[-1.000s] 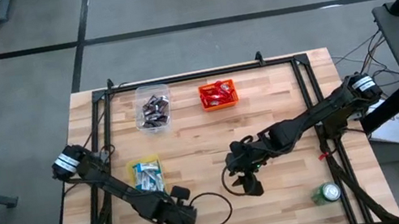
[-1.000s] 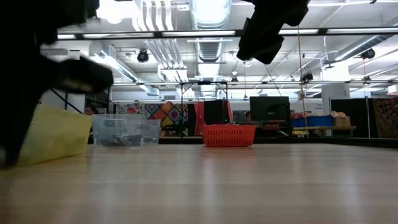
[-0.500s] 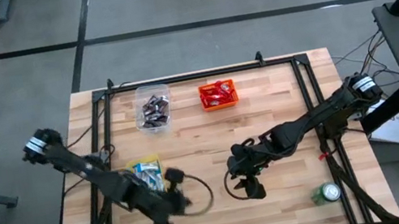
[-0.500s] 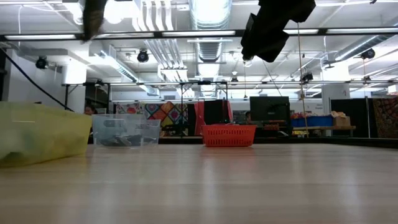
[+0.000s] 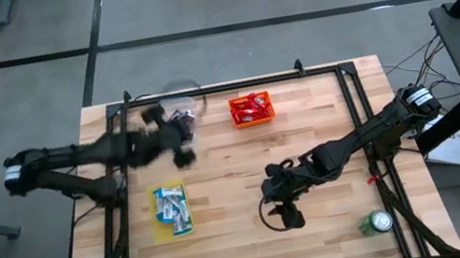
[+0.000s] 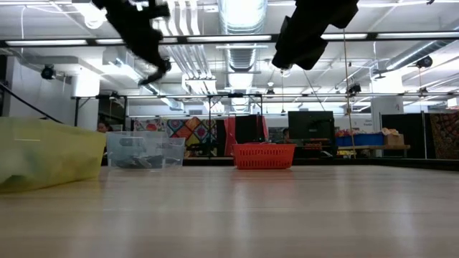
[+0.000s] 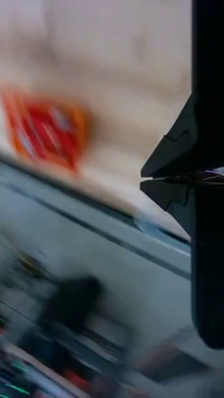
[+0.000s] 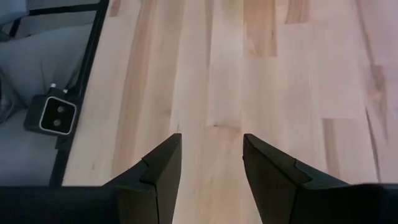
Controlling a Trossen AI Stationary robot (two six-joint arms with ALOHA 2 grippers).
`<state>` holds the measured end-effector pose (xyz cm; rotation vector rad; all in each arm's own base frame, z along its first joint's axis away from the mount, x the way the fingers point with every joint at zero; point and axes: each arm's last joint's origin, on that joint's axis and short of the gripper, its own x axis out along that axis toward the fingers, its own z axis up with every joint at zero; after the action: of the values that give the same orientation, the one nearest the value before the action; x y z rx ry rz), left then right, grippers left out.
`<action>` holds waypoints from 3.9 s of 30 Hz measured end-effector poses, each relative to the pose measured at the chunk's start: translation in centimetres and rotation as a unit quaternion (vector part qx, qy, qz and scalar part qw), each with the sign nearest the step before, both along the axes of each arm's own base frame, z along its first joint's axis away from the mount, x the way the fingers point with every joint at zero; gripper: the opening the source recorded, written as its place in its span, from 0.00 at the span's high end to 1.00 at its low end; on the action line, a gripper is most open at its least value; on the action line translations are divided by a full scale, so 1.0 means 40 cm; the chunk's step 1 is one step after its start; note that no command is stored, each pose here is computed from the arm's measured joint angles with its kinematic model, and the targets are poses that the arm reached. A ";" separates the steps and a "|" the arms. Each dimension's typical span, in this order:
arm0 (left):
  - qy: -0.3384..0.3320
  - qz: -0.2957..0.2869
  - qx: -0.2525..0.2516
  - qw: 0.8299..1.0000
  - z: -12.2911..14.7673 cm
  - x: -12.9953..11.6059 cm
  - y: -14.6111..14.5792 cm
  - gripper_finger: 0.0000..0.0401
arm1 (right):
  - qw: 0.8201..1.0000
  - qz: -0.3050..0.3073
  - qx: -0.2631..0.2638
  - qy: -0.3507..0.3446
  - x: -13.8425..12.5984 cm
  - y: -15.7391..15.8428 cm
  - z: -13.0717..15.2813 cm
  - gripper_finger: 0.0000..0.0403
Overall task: Sort candy
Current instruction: Put the brown candy into the transparent bin, then return to Home Position
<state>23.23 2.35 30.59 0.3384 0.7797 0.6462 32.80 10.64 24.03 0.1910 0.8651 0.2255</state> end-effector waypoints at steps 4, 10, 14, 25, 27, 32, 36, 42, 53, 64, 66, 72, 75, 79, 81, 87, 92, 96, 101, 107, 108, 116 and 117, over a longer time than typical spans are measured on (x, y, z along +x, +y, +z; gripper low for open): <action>0.009 0.055 -0.066 0.996 -0.063 -0.026 0.159 1.00 | 1.000 -0.003 -0.009 -0.004 0.001 -0.002 0.000 0.60; -0.032 0.040 -0.162 0.985 -0.148 -0.068 0.299 1.00 | 1.000 0.001 -0.012 -0.011 0.003 -0.001 0.002 0.60; -0.022 0.047 -0.147 0.988 -0.159 -0.079 0.332 1.00 | 1.000 0.005 -0.013 -0.024 0.007 0.000 0.006 0.60; -0.016 0.028 -0.124 0.992 -0.144 -0.071 0.338 0.92 | 0.999 0.007 -0.011 -0.038 0.011 0.002 0.010 0.60; -0.016 0.027 -0.123 0.992 -0.142 -0.071 0.339 0.88 | 0.999 0.009 -0.012 -0.044 0.013 0.002 0.012 0.60; -0.014 0.031 -0.120 0.992 -0.141 -0.073 0.338 0.75 | 0.997 0.026 -0.024 -0.065 0.017 0.003 0.018 0.60; -0.010 0.026 -0.141 0.990 -0.125 -0.094 0.309 0.71 | 0.995 0.040 -0.049 -0.080 0.017 0.002 0.008 0.60; -0.136 -0.116 -0.205 0.962 -0.047 -0.146 0.184 0.76 | 0.988 0.042 -0.055 -0.137 -0.002 -0.017 -0.016 0.60; -0.318 -0.318 -0.199 0.871 -0.056 -0.306 -0.037 0.90 | 0.970 0.001 -0.056 -0.236 -0.088 -0.112 -0.046 0.60; -0.397 -0.332 -0.166 0.839 -0.173 -0.402 -0.069 0.91 | 0.949 -0.044 -0.071 -0.305 -0.251 -0.203 -0.052 0.60; -0.394 -0.332 -0.164 0.841 -0.186 -0.399 -0.070 0.91 | 0.942 -0.053 -0.081 -0.321 -0.286 -0.219 -0.050 0.60; -0.368 -0.328 -0.171 0.853 -0.227 -0.373 -0.071 0.91 | 0.924 -0.072 -0.095 -0.364 -0.392 -0.249 -0.072 0.60; -0.383 -0.330 -0.167 0.846 -0.243 -0.365 -0.072 0.91 | 0.913 -0.082 -0.100 -0.388 -0.443 -0.258 -0.094 0.60; -0.393 -0.331 -0.167 0.841 -0.272 -0.357 -0.072 0.91 | 0.885 -0.091 -0.094 -0.447 -0.507 -0.261 -0.112 0.60; -0.397 -0.332 -0.166 0.839 -0.289 -0.353 -0.073 0.91 | 0.865 -0.094 -0.090 -0.485 -0.535 -0.261 -0.120 0.60; -0.406 -0.325 -0.179 0.835 -0.330 -0.339 -0.073 0.91 | 0.856 -0.093 -0.092 -0.500 -0.578 -0.262 -0.138 0.60; -0.427 -0.309 -0.222 0.820 -0.321 -0.338 -0.073 0.91 | 0.855 -0.067 -0.102 -0.505 -0.582 -0.258 -0.134 0.60; -0.429 -0.298 -0.246 0.817 -0.323 -0.336 -0.074 0.91 | 0.854 -0.060 -0.112 -0.505 -0.582 -0.258 -0.133 0.60; -0.423 -0.297 -0.248 0.819 -0.326 -0.334 -0.074 0.91 | 0.869 -0.074 -0.125 -0.472 -0.579 -0.261 -0.150 0.60; -0.421 -0.296 -0.249 0.821 -0.327 -0.333 -0.074 0.91 | 0.887 -0.094 -0.118 -0.437 -0.576 -0.264 -0.167 0.60; -0.421 -0.297 -0.249 0.820 -0.327 -0.333 -0.074 0.91 | 0.890 -0.098 -0.109 -0.431 -0.576 -0.264 -0.170 0.60; -0.417 -0.295 -0.250 0.823 -0.329 -0.331 -0.074 0.91 | 0.897 -0.108 -0.087 -0.420 -0.576 -0.264 -0.174 0.60; -0.417 -0.296 -0.250 0.822 -0.328 -0.331 -0.074 0.91 | 0.897 -0.108 -0.087 -0.420 -0.576 -0.264 -0.174 0.60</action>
<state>9.97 -0.61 17.46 -0.2026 -0.0493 -0.0533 9.76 0.07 17.06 0.0075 -0.0053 0.0069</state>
